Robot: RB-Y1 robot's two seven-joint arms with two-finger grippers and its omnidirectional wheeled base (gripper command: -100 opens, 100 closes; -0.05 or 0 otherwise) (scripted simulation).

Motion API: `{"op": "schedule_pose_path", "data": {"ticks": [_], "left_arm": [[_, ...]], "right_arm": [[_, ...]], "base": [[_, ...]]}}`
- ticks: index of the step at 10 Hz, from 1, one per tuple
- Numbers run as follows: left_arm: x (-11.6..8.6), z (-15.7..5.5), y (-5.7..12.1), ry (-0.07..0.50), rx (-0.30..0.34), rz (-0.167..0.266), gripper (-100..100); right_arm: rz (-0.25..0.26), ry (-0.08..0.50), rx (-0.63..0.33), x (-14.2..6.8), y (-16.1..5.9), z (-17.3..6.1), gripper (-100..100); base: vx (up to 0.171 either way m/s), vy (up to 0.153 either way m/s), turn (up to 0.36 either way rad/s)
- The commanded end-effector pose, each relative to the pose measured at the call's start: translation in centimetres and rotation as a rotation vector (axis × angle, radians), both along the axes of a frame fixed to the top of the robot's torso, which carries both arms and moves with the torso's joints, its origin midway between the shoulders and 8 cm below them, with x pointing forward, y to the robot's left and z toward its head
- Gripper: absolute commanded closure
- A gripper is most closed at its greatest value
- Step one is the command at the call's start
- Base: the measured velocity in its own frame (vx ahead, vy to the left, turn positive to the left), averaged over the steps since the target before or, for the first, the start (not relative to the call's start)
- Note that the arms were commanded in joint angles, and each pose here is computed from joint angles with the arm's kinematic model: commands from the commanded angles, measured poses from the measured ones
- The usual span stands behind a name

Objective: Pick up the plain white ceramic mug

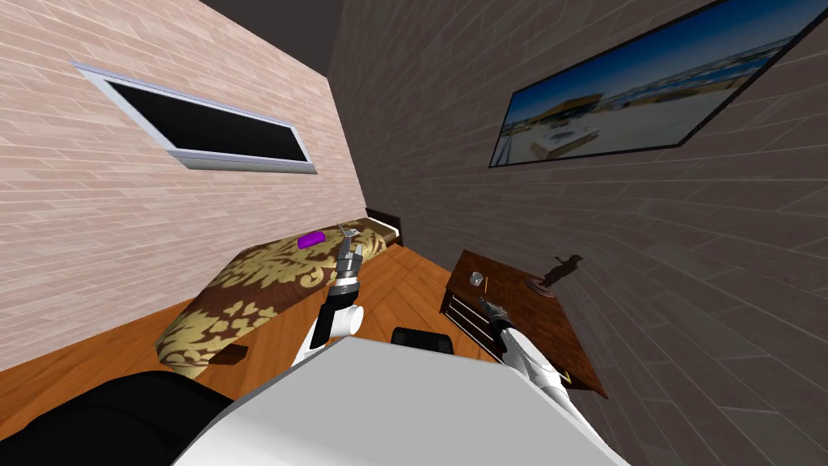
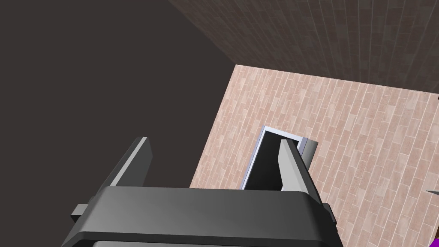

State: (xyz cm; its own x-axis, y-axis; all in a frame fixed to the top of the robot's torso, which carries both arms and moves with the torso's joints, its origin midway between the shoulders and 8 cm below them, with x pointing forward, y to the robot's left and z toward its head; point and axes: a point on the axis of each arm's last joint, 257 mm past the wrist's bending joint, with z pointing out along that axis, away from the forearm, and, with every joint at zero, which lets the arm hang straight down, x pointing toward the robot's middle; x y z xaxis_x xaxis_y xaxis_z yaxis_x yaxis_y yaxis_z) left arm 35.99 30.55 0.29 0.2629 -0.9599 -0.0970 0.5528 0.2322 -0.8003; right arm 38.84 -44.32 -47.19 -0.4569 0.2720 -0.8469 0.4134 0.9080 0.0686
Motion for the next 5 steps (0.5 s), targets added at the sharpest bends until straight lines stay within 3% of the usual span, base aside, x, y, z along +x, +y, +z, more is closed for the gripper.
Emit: {"op": "schedule_pose_path", "data": {"ticks": [1,3,5], "left_arm": [[0.0,0.0,0.0,0.0,0.0,0.0,0],[0.0,0.0,0.0,0.0,0.0,0.0,0],[0.0,0.0,0.0,0.0,0.0,0.0,0]], "right_arm": [[0.0,0.039,-0.075,-0.3,-1.1,-0.7,-100],[0.002,0.065,-0.096,-1.1,-1.6,-1.5,-100],[0.012,0.113,-0.172,-1.8,-2.6,-2.4,-100]], "base": [[-0.051,-0.049,0.23],[-0.027,-0.028,0.073],[-0.029,-0.034,0.217]]}}
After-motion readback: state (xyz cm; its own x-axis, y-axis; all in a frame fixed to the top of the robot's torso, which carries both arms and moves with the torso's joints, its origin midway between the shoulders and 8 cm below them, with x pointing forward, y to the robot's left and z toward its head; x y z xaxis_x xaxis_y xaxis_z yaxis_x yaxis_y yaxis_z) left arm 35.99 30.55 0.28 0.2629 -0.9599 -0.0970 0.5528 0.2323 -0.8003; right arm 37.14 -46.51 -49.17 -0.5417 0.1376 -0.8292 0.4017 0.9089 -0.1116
